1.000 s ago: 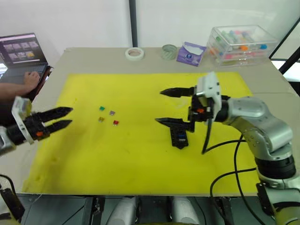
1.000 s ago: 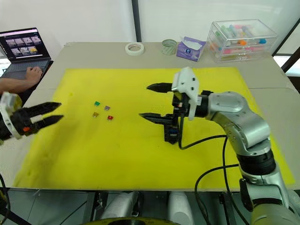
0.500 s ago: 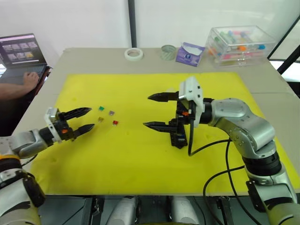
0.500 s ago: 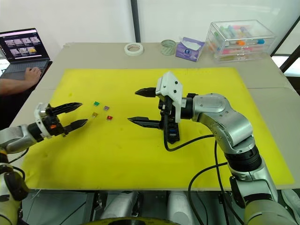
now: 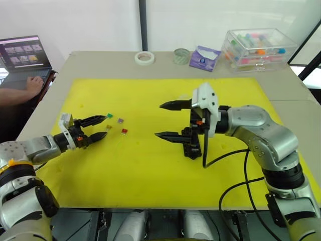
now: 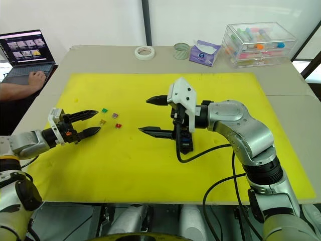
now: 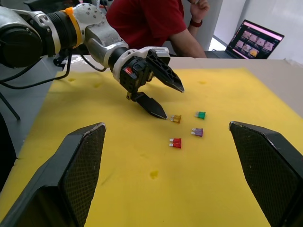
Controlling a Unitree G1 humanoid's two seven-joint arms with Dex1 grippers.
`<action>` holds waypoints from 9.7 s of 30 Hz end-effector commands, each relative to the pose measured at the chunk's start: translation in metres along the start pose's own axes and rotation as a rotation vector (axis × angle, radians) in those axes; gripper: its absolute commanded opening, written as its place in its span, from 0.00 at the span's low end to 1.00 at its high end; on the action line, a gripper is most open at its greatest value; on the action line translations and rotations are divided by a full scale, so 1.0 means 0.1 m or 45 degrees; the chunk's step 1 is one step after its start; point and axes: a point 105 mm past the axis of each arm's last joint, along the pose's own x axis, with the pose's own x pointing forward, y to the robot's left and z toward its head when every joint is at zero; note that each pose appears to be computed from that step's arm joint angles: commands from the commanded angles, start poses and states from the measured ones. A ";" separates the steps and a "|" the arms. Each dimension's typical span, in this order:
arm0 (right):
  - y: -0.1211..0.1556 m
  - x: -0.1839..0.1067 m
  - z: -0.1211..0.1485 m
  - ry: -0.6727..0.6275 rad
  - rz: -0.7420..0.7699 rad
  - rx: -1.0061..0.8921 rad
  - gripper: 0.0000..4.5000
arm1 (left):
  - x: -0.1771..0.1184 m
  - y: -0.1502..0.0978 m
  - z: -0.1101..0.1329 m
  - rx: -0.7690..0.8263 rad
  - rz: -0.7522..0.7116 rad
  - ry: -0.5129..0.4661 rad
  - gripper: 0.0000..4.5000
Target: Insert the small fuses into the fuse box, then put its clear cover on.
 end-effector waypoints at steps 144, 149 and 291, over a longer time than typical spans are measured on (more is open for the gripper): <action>0.04 -0.26 0.23 -0.223 0.106 0.662 0.41 | 0.46 -1.55 -1.37 1.212 -0.983 0.223 0.00; 0.03 -0.25 0.23 -0.226 0.103 0.658 0.13 | 0.46 -1.55 -1.38 1.218 -0.988 0.230 0.00; -0.26 -0.92 -0.45 0.848 -0.006 -0.211 0.00 | 1.24 -0.75 -1.89 2.073 -0.913 0.271 0.99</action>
